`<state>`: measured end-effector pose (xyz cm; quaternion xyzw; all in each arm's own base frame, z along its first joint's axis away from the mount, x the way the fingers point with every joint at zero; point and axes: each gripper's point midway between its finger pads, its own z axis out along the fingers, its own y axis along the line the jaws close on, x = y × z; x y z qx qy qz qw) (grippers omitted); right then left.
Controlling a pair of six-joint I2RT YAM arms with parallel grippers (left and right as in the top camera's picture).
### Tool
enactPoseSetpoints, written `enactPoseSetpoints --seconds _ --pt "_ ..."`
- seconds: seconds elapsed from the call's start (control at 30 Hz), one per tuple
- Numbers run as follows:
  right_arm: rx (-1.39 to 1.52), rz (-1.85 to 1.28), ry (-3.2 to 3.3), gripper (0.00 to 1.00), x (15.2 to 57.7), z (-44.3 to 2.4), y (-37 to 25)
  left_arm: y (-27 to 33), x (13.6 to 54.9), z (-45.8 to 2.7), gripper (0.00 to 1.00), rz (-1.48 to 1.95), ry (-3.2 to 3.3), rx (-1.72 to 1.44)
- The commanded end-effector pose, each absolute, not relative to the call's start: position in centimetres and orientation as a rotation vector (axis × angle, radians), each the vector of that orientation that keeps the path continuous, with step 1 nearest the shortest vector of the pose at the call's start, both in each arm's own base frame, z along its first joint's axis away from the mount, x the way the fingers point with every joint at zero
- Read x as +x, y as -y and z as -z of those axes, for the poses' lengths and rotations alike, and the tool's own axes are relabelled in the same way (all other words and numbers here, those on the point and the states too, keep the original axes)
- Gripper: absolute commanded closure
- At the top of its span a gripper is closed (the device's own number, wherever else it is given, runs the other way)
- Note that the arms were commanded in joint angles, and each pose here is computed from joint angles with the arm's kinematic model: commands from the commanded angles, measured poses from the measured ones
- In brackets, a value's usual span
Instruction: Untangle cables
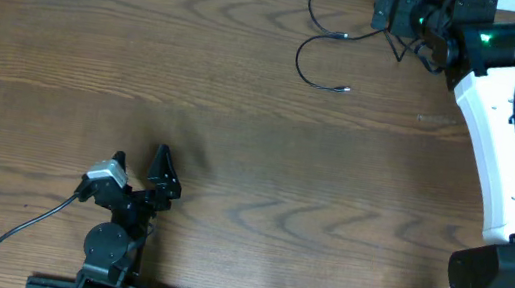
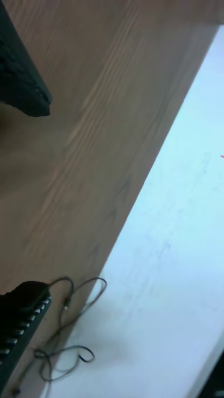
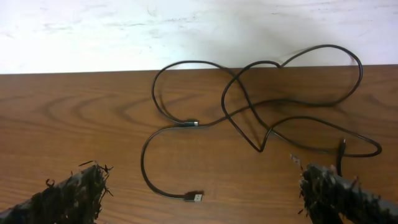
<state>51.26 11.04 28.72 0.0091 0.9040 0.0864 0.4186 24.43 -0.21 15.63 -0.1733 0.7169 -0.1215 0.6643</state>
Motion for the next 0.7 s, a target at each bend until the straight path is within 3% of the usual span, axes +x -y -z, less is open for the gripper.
enactPoseSetpoints --seconds 0.0,0.67 --pt "0.013 -0.205 -2.279 0.01 51.35 -28.13 -11.22 0.35 24.29 -13.97 0.1 0.173 -1.691 -0.289" --pt "0.013 -0.204 -2.28 0.01 51.34 -28.11 -11.22 0.44 24.3 -14.06 0.1 0.146 -1.692 -0.252"
